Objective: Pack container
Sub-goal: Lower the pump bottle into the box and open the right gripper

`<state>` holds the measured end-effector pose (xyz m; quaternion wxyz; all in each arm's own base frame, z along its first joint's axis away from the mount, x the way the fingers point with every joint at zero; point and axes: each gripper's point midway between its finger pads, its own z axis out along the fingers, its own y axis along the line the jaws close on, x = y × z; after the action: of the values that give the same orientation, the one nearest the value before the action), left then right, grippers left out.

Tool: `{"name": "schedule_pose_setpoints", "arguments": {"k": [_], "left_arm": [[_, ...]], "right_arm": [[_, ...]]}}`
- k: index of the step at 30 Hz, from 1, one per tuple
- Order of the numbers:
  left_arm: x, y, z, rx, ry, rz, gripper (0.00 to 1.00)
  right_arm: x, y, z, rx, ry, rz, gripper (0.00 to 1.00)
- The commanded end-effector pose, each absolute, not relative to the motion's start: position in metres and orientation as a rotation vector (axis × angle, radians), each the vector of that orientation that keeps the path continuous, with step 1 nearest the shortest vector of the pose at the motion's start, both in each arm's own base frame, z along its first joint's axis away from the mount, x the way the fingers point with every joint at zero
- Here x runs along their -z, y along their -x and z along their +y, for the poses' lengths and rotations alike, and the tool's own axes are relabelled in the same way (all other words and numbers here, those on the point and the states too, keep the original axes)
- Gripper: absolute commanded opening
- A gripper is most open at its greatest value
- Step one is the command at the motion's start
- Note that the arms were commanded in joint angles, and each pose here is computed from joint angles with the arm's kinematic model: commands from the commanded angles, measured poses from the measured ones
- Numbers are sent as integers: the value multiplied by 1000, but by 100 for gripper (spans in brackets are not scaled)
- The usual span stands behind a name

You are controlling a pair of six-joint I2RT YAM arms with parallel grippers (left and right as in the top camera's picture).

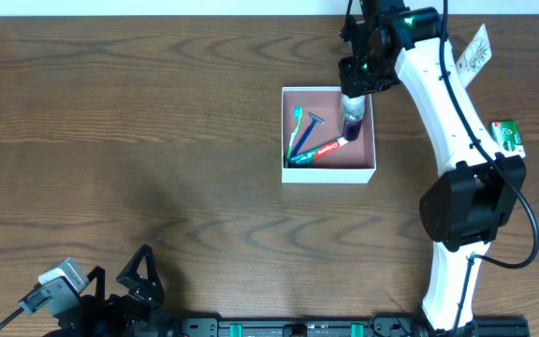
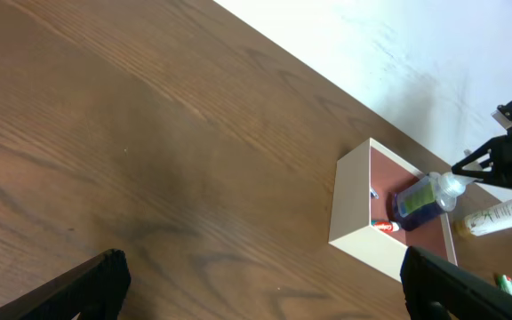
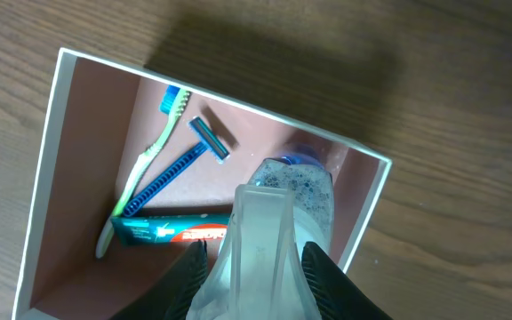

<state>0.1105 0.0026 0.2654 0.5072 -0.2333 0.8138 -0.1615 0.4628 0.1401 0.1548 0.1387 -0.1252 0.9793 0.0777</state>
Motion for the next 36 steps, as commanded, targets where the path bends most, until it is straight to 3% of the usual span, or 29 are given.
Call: {"name": "schedule_pose_setpoints", "arguments": {"k": [1,25,36], "left_arm": [[-266,-110,3,390,570,1955,98],[-266,-110,3,390,570,1955,98],[-266,-110,3,390,570,1955,98]], "right_arm": [[-165,-469,139,-208,338,2797,32],[-160,-474,127,-202,286,2806,35],[-134,-475,123,-185,279,2866,37]]}}
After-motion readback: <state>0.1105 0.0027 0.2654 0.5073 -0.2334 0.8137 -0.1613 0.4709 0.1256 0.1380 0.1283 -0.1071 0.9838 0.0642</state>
